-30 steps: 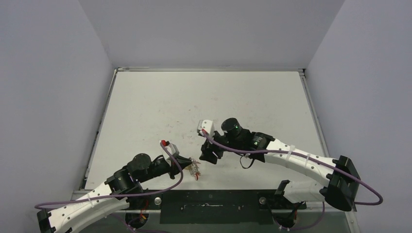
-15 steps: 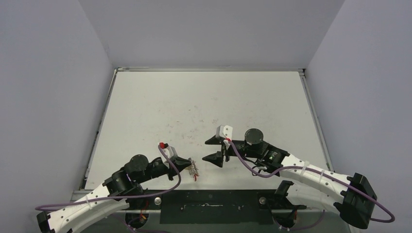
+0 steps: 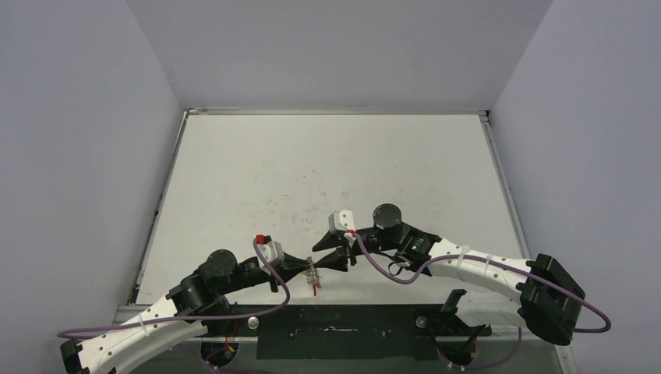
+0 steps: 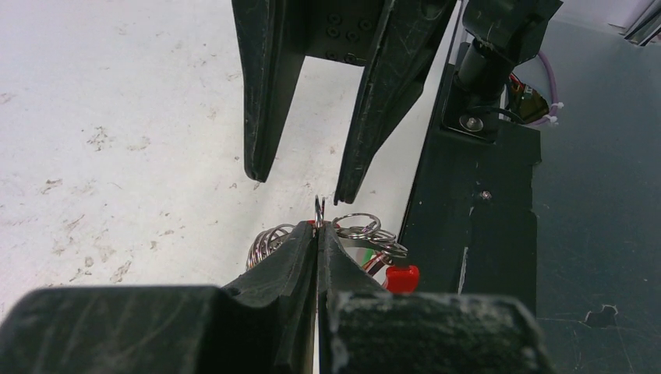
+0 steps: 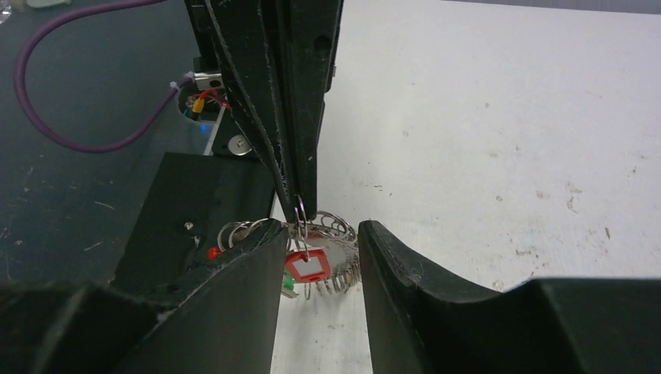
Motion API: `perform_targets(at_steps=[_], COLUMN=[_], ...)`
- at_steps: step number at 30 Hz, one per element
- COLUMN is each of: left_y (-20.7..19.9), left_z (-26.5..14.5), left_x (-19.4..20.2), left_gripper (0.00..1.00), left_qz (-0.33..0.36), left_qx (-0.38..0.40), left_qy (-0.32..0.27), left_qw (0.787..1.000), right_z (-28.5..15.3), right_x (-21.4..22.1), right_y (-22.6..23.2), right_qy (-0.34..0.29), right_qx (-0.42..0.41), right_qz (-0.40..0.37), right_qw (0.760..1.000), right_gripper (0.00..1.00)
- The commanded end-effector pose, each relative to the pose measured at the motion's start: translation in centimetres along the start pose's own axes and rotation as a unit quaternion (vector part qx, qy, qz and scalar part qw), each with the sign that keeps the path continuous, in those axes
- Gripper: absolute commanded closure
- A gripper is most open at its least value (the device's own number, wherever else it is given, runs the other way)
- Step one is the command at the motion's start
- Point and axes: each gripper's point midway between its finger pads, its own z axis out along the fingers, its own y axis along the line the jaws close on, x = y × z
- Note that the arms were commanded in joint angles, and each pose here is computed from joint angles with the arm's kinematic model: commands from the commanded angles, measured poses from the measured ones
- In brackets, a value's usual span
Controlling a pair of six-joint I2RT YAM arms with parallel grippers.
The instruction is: Put the keys on the keyring
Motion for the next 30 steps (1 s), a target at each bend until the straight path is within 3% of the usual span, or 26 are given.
perform_targets(at_steps=[1,8,10,13,22,30], left_y=[-0.5,-0.6,-0.6,-0.5,0.2,0.7], left_z=[0.2,0.2,0.2,0.3,0.0,-0.6], left_x=[-2.9,-3.0,-3.1,-3.0,-2.5,-2.3], left_gripper=[1.00,1.00,1.00,1.00,1.00,0.76], left_qz=[0.021,0.022,0.022,0.021,0.026,0.059], left_qx=[0.015,0.016,0.016,0.016,-0.005,-0.015], left_qy=[-0.050,-0.051,-0.051,-0.048,-0.031,-0.019], left_qw=[0.998,0.998,0.998,0.998,0.999,0.998], right_z=[0.4,1.3,1.6,1.7,0.4,-1.3], right_x=[-3.6,-2.4,-1.9,-1.5,-1.7,-0.9], right_y=[1.0,1.8,1.7,1.5,1.1,1.3], right_qy=[-0.053,-0.029,-0.019,-0.004,0.050,0.166], right_qx=[-0.034,-0.053,-0.055,-0.057,-0.027,-0.024], right_qz=[-0.061,-0.062,-0.059,-0.055,-0.059,-0.003], right_qw=[0.996,0.996,0.997,0.997,0.997,0.986], right_gripper=[0.60,0.62,0.74,0.99,1.00,1.00])
